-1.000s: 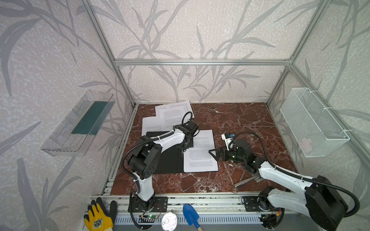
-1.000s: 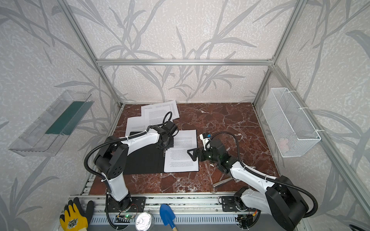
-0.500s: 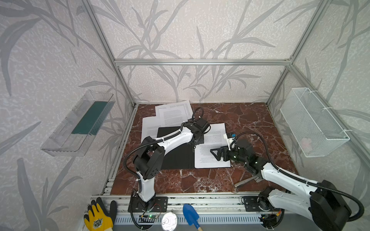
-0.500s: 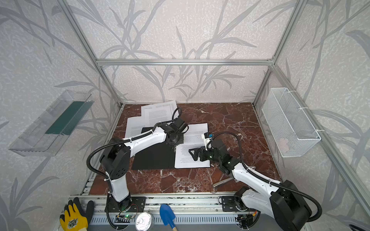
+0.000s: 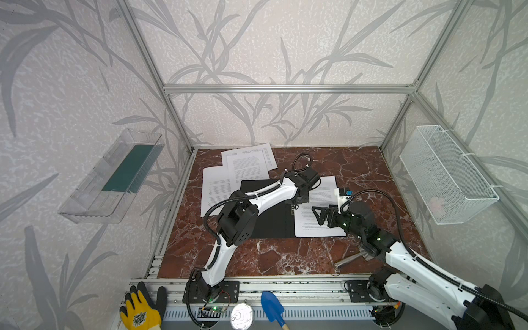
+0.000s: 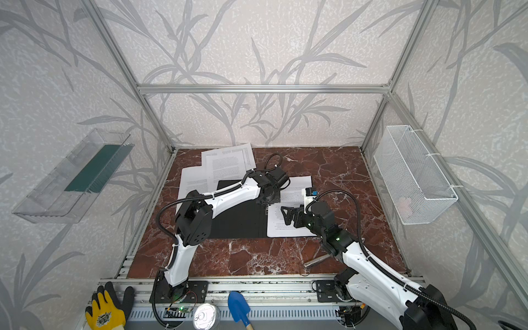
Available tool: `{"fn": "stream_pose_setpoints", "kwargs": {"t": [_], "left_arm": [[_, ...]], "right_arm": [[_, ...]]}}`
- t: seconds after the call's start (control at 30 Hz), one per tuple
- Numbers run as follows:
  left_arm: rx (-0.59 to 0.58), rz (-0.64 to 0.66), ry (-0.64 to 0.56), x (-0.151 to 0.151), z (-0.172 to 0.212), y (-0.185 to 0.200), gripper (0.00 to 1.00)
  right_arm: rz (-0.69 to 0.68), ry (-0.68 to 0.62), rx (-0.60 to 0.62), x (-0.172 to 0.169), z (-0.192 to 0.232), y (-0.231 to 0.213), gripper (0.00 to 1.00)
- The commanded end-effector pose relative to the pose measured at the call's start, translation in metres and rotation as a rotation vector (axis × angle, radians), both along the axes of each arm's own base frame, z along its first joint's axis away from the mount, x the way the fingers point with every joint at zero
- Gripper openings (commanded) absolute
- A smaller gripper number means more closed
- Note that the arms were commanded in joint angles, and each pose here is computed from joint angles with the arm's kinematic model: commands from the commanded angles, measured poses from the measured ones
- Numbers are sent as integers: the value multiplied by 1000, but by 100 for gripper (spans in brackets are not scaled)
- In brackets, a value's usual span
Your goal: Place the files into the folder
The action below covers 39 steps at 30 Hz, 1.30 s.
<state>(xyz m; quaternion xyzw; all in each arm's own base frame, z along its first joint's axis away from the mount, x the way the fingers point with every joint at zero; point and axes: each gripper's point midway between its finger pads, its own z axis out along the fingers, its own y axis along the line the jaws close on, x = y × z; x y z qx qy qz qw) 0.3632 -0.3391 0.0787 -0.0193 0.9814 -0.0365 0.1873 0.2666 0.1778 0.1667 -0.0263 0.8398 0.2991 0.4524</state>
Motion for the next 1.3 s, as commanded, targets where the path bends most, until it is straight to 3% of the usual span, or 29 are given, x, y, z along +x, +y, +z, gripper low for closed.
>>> {"fn": "stream_pose_setpoints", "kwargs": {"t": [0.0,0.53,0.7,0.83,0.97,1.07,1.27], "left_arm": [[25,31,-11,-1,8,-9,6],[-57,69,14,-2,-22,-59,9],[-106,55,34,-3,-17,-68,25],[-150,35,-3,0,15,-70,42],[-160,38,-65,4,61,-46,56],[-147,59,-116,8,90,-8,63],[-235,126,-112,24,81,87,76]], "right_arm": [[-79,4,-25,1,-6,-19,99],[-101,17,-4,2,-6,-26,99],[-93,18,9,2,-4,-25,99],[-86,2,23,0,3,-25,99],[-64,-12,34,-1,8,-22,99],[-30,-18,42,-1,8,-15,99],[133,11,93,2,-2,20,99]]}}
